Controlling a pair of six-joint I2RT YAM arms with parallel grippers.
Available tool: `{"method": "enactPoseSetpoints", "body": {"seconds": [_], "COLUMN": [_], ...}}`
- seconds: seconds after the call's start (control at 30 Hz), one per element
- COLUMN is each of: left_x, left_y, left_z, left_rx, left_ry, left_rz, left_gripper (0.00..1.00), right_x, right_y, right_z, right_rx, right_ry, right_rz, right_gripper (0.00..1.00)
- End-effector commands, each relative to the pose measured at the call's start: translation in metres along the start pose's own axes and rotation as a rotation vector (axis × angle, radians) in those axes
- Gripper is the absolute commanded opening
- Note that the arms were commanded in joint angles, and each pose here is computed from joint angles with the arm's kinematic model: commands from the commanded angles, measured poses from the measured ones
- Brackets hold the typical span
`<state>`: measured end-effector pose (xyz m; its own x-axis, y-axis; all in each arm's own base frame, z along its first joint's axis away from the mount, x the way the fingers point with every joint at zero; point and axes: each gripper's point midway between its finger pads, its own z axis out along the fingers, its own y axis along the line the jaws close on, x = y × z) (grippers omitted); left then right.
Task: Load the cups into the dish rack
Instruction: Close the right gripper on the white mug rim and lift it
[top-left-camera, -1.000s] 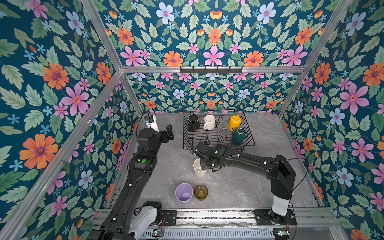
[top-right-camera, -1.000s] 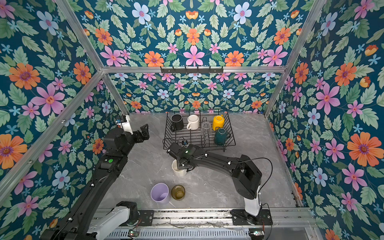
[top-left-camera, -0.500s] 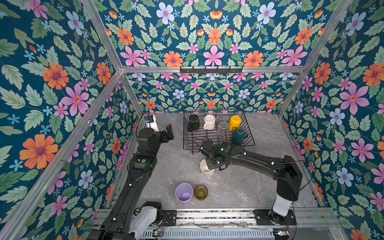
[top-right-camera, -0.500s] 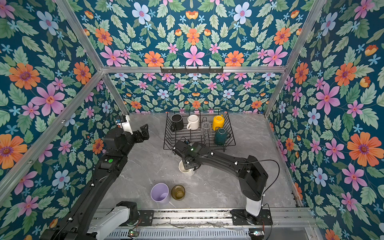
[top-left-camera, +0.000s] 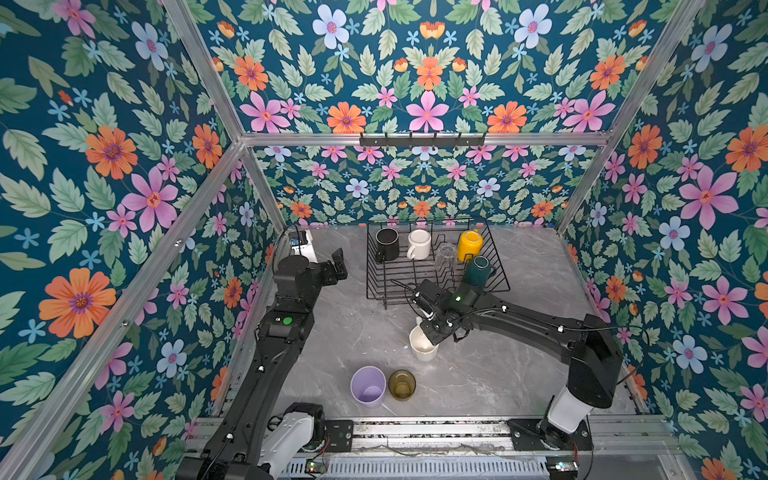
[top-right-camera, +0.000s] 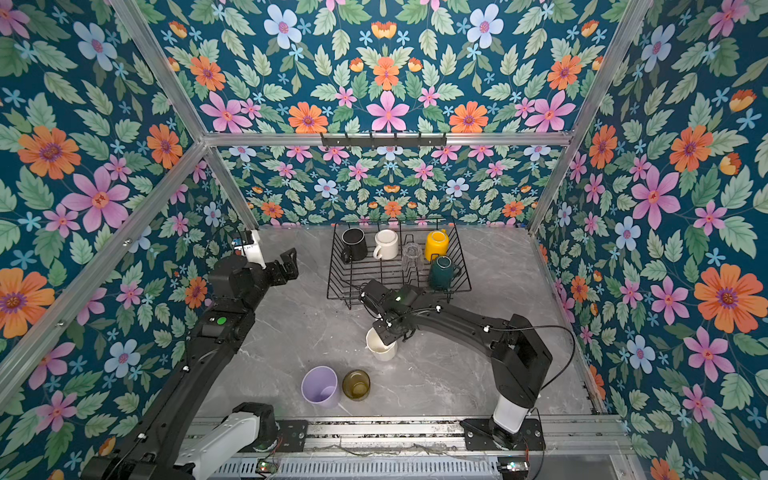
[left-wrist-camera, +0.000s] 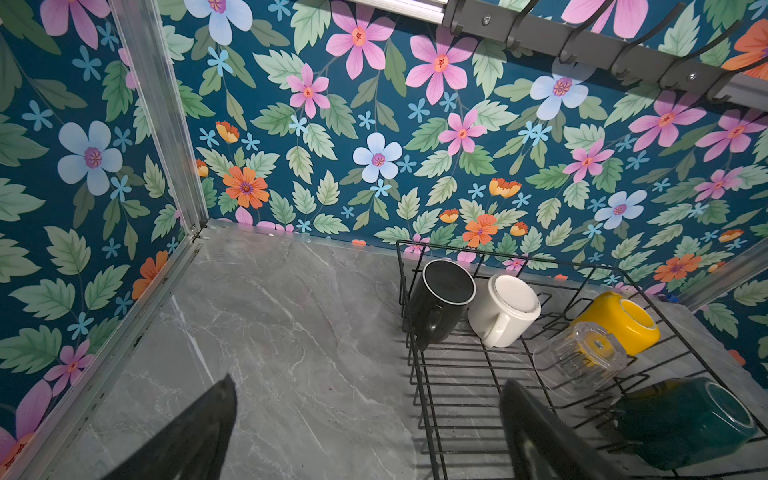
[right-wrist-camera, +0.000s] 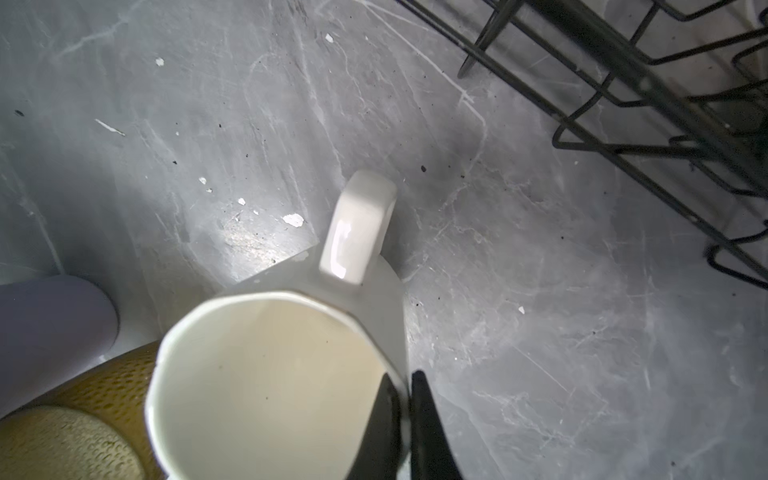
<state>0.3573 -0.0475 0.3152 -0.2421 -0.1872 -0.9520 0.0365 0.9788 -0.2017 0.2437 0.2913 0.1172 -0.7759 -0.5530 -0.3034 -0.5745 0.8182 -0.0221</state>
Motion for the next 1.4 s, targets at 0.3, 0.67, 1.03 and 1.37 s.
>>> {"method": "enactPoseSetpoints", "body": {"seconds": [0.3, 0.67, 1.03, 1.37], "left_x": [-0.004, -0.004, -0.006, -0.006], "left_y": [-0.002, -0.001, -0.001, 0.000], "left_z": [0.001, 0.000, -0.001, -0.003], "left_rx": [0.011, 0.007, 0.008, 0.007], "left_ry": [-0.012, -0.014, -0.018, -0.021], "left_rz": [0.000, -0.002, -0.004, -0.004], "left_gripper": [1.00, 1.00, 1.00, 1.00], "right_x": [-0.005, 0.001, 0.046, 0.034], "right_y": [-0.003, -0.018, -0.007, 0.012], "right_z": [0.003, -0.031, -0.054, -0.040], "right_rx": [-0.024, 0.043, 0.074, -0.019], "right_ry": [0.009, 0.033, 0.026, -0.041], "right_rz": [0.056, 0.359, 0.731, 0.887], "right_gripper": [0.39, 0.52, 0.54, 0.55]}}
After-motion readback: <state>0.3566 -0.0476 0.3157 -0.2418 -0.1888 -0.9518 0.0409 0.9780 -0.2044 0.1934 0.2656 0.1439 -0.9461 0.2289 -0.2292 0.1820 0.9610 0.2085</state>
